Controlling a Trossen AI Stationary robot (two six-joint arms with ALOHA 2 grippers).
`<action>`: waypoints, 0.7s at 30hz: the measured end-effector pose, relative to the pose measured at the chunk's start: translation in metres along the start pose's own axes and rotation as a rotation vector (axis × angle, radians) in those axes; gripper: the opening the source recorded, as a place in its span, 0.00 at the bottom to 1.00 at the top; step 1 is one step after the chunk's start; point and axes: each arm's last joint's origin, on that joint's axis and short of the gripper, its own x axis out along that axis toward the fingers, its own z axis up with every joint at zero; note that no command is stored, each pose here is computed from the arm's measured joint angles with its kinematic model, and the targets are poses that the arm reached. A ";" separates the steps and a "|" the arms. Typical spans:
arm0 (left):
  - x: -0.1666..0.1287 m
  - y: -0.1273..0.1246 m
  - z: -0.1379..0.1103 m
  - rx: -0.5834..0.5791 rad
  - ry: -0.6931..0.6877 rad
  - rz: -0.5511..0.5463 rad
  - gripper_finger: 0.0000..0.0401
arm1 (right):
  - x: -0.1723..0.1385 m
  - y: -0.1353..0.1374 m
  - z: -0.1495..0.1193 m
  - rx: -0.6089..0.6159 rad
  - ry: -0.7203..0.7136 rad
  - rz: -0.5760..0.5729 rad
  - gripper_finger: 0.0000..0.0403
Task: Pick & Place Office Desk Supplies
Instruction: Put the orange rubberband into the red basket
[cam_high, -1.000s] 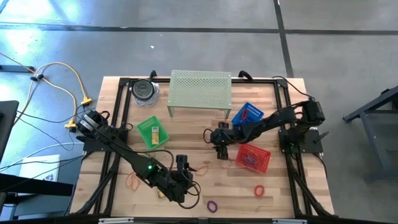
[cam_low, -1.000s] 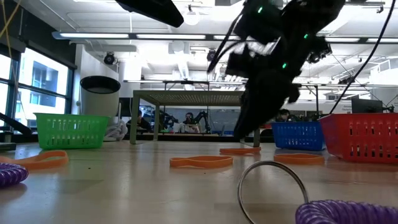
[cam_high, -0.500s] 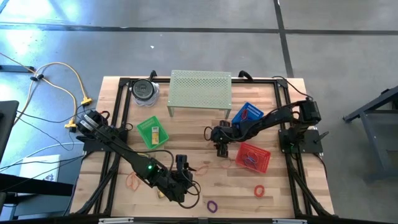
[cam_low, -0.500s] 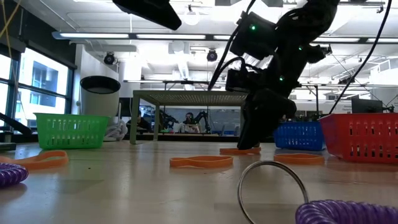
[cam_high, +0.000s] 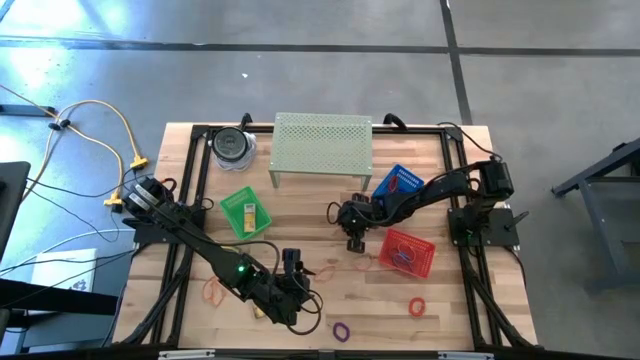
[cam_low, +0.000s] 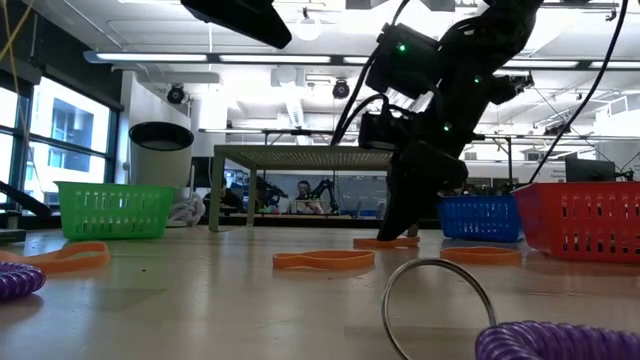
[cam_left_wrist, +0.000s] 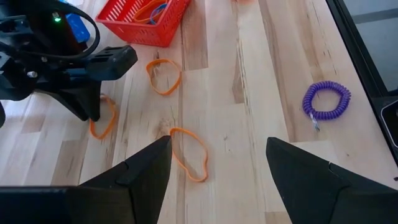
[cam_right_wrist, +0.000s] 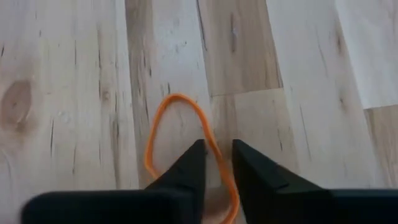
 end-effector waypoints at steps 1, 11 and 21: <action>0.000 0.000 0.000 0.000 0.000 0.000 0.63 | 0.000 0.000 0.000 -0.008 -0.003 0.000 0.10; 0.000 0.000 0.000 0.000 0.002 0.001 0.63 | -0.003 0.006 0.003 -0.082 -0.050 -0.015 0.01; 0.000 0.000 -0.001 0.000 0.004 0.002 0.63 | -0.039 0.032 0.008 -0.185 -0.157 -0.091 0.00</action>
